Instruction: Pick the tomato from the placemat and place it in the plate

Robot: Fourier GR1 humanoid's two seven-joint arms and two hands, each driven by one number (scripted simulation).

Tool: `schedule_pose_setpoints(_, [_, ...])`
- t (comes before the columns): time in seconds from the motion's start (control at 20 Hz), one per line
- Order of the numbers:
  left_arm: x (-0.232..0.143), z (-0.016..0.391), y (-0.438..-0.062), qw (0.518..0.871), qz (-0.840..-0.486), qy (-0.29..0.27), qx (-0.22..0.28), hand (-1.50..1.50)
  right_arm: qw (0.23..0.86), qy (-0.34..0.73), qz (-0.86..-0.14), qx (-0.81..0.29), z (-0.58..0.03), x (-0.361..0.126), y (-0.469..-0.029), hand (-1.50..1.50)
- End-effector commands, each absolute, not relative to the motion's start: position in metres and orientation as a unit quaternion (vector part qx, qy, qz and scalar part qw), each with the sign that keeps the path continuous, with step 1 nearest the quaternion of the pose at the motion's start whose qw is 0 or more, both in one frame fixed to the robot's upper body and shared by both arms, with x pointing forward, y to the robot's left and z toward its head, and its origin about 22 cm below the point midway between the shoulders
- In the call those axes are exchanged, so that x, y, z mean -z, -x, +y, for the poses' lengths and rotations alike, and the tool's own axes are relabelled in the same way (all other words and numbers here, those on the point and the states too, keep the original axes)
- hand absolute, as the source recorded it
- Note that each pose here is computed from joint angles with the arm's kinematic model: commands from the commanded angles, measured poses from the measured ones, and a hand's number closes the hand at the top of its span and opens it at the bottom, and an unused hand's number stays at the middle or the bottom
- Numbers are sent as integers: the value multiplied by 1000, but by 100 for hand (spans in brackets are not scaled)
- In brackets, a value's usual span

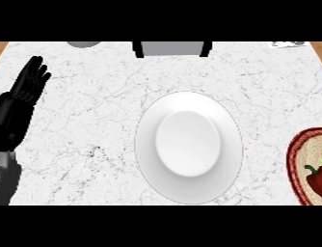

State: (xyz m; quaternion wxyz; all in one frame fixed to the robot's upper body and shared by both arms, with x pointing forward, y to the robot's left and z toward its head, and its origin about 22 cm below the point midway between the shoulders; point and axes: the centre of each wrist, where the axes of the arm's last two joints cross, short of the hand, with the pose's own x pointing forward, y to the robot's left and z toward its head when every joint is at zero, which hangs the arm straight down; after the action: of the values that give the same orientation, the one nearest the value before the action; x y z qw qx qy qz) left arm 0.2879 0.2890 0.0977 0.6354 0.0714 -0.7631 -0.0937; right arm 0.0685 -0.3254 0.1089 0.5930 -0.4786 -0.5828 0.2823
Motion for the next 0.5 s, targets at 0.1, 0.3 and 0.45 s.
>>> schedule_pose_setpoints(0.1, [-114,283,-302,634,-763,-68,106,0,569,419,-656,-265,-278,-151,-65,150])
schedule_pose_setpoints(0.3, [-90,278,-290,639,-761,-63,98,0,558,408,-675,-258,-258,-151,-88,150])
schedule_pose_setpoints(0.45, [-93,264,-297,629,-768,-53,107,0,566,402,-672,-258,-240,-159,-103,150])
